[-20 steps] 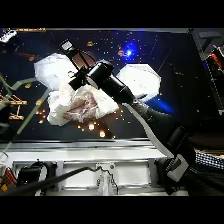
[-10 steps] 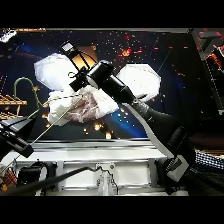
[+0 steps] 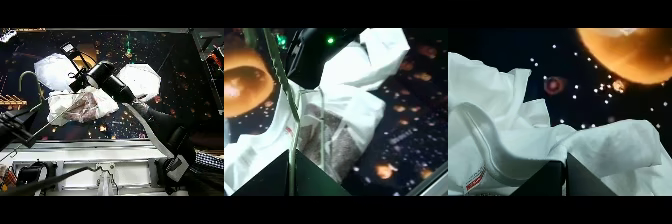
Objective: Fold the clothes and pants, and hang the long-sleeved shirts on hangers.
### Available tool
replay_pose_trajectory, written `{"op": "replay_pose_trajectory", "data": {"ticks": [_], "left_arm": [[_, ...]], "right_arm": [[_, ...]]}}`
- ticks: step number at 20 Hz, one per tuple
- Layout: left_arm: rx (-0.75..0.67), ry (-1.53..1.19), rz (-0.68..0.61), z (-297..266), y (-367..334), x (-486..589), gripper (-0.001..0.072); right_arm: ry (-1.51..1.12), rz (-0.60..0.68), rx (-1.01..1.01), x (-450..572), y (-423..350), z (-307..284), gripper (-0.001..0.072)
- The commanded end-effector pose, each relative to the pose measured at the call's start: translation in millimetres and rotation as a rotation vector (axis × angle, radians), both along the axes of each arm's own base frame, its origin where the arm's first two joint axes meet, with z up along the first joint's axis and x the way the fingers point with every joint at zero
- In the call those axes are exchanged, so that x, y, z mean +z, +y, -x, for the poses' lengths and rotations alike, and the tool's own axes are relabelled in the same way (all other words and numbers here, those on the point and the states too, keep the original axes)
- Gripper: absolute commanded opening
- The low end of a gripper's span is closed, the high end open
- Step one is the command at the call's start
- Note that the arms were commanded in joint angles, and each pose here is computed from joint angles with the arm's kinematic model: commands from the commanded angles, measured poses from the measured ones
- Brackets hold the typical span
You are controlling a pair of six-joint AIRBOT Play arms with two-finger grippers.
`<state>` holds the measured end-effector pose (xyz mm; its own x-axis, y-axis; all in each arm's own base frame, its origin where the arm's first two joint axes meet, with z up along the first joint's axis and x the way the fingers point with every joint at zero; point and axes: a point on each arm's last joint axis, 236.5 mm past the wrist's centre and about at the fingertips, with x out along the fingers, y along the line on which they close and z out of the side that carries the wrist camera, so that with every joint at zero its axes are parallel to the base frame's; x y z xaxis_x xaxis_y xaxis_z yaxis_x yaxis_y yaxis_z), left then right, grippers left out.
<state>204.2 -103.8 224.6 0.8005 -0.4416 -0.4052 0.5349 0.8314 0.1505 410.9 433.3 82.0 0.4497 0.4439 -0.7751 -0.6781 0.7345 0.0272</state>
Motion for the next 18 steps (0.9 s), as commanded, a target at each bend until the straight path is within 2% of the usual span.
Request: {"op": "replay_pose_trajectory", "data": {"ticks": [1, 10, 18], "left_arm": [[0.011, -0.003, -0.020, -16.3, 4.7, -11.1, 0.0008], [0.114, -0.037, -0.170, -23.7, 39.8, -16.3, 0.0008], [0.082, -0.032, -0.125, -20.7, 28.8, -14.2, 0.0008]], "right_arm": [[0.011, 0.004, 0.000, -1.2, -0.9, 2.0, 0.0023], [0.017, 0.016, 0.000, -3.2, -3.1, 3.1, 0.0023], [-0.023, 0.014, -0.015, 1.5, -7.8, -9.6, 0.0023]]}}
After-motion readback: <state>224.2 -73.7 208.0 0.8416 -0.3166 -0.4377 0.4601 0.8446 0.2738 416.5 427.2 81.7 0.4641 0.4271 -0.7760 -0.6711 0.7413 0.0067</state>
